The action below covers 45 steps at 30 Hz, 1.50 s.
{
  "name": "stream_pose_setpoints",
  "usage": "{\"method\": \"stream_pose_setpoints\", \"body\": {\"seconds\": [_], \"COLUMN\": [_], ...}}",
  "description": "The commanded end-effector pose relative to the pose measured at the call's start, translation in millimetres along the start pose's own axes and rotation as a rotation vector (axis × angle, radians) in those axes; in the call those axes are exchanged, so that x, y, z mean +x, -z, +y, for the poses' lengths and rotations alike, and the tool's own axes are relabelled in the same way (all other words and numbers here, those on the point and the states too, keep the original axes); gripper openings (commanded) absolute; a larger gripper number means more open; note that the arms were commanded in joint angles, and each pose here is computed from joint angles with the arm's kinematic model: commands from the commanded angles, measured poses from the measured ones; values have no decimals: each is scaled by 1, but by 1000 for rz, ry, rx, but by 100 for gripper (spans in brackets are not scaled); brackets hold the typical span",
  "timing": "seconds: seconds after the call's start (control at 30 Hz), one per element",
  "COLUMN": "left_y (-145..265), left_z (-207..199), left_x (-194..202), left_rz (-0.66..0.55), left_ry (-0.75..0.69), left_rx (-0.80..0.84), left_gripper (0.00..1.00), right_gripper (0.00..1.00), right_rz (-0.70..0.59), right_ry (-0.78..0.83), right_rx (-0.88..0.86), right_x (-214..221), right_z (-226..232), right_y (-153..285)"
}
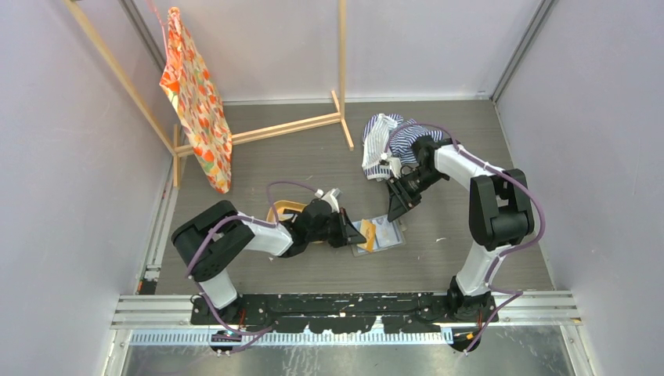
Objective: Put the credit cards into the card holder
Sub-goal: Insert the credit card into the card holder.
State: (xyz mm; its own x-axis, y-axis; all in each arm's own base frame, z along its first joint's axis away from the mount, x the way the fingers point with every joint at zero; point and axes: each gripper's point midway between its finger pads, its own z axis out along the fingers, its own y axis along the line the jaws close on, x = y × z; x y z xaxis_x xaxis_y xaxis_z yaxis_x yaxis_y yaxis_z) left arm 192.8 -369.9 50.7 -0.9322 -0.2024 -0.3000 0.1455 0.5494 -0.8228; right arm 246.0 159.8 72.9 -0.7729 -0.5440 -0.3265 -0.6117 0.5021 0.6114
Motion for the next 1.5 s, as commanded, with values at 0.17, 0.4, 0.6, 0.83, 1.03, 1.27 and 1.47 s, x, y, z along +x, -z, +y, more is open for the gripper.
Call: {"method": "stream_pose_setpoints", "body": {"seconds": [0.17, 0.4, 0.6, 0.83, 1.03, 1.27, 1.47], "left_y": [-14, -18, -21, -26, -26, -29, -31], "left_z": [-11, -2, 2, 6, 16, 19, 21], "left_x": [-11, -9, -1, 0, -1, -8, -6], "left_rz": [-20, -17, -10, -53, -106, -146, -171], "left_ry": [31, 94, 173, 224, 239, 237, 248], "left_rx": [13, -27, -40, -58, -95, -107, -119], "left_gripper": [0, 1, 2, 4, 5, 6, 8], "right_gripper": [33, 33, 33, 33, 33, 32, 33], "right_rz": [37, 52, 59, 66, 67, 65, 65], "right_ry": [-36, -49, -47, -41, -39, -34, -30], "right_rx": [23, 45, 49, 49, 49, 47, 45], "right_x": [-1, 1, 0, 0, 0, 0, 0], "right_z": [-8, -13, -12, -11, -10, -8, -7], "right_y": [-4, -7, -10, -13, -12, -12, -12]}}
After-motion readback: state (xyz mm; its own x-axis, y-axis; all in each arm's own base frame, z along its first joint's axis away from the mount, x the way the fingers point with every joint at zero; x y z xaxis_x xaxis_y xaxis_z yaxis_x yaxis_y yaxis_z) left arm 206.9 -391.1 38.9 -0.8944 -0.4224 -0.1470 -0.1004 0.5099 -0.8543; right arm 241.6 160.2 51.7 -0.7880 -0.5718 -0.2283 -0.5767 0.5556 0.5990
